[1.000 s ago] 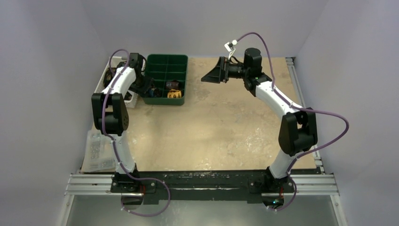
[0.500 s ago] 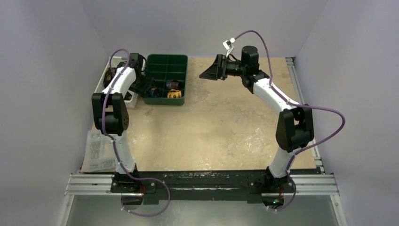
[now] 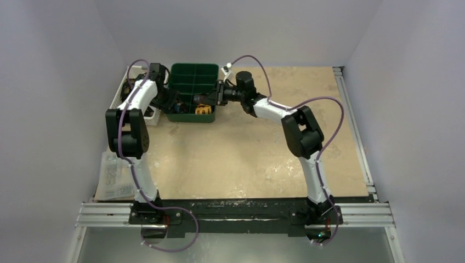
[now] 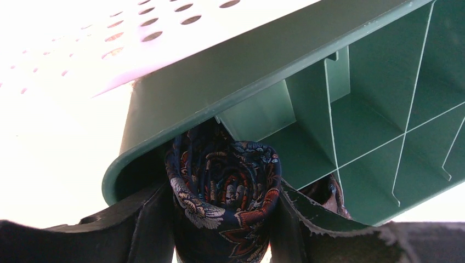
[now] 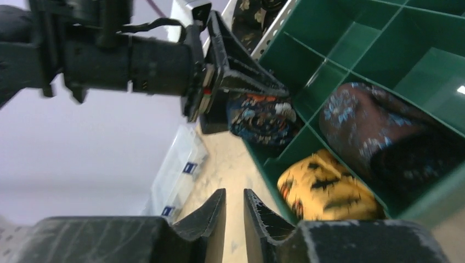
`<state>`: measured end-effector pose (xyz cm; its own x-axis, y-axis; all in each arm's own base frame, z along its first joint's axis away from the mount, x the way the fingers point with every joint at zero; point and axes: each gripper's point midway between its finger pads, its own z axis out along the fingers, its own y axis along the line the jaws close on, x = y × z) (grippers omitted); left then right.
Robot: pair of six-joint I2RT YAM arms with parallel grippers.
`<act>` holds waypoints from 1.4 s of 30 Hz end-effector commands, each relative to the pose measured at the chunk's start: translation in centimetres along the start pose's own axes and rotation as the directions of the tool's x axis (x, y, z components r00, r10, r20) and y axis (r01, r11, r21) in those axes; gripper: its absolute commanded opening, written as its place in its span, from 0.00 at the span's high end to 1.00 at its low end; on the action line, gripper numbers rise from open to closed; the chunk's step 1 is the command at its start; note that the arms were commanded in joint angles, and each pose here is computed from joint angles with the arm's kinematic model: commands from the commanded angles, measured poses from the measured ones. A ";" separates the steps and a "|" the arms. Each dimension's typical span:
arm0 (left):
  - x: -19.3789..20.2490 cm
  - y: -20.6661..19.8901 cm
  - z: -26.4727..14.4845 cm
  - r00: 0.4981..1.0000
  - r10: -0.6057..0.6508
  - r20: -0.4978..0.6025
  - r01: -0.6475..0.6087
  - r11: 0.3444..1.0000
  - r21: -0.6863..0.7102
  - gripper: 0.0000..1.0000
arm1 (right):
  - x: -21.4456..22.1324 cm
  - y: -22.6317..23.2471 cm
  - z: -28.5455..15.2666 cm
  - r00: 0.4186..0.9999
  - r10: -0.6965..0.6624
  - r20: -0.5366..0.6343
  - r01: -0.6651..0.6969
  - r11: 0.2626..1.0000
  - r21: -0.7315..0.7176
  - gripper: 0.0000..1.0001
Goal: Roll the ties
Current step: Place the tie in the storage box.
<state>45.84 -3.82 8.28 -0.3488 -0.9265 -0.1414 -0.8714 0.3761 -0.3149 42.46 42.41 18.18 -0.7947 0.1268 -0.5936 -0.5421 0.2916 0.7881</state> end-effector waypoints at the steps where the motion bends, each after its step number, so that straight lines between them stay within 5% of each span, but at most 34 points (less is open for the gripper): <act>1: 1.2 3.1 0.4 0.999 0.009 -0.048 -0.013 0.996 -0.091 0.49 | -2.7 4.1 4.5 0.977 -0.173 0.128 0.185 0.979 -0.088 0.84; 14: 1.3 3.5 0.5 0.999 -0.001 -0.045 -0.004 0.994 -0.106 0.49 | -1.1 2.9 10.0 0.907 -0.368 0.205 0.384 0.923 -0.040 0.86; 20: 0.9 3.3 0.5 0.999 0.031 -0.033 -0.034 0.994 -0.101 0.49 | -0.5 2.3 11.1 0.886 -0.427 0.181 0.436 0.900 -0.012 0.73; 22: 0.9 3.4 0.6 0.999 0.040 -0.032 -0.043 0.994 -0.102 0.49 | 0.0 2.5 11.4 0.868 -0.468 0.165 0.476 0.879 -0.013 0.77; 28: 0.8 3.5 0.7 0.997 0.073 -0.032 -0.076 0.992 -0.097 0.49 | 1.3 3.6 11.6 0.781 -0.603 0.160 0.619 0.782 -0.072 0.84; 31: 0.9 3.8 0.8 0.997 0.076 -0.034 -0.079 0.992 -0.100 0.49 | 0.6 3.4 11.9 0.730 -0.662 0.173 0.673 0.740 -0.010 0.95; 42: 0.9 4.2 0.8 0.995 0.095 -0.027 -0.097 0.990 -0.102 0.47 | 0.0 2.4 13.6 0.553 -0.814 0.177 0.807 0.576 0.128 0.95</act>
<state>45.64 -3.70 8.17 -0.3894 -0.9070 -0.1607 -0.8429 0.4212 -0.3348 43.66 55.05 15.31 -0.1240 -0.0137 -0.9922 -0.9295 0.3517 0.1113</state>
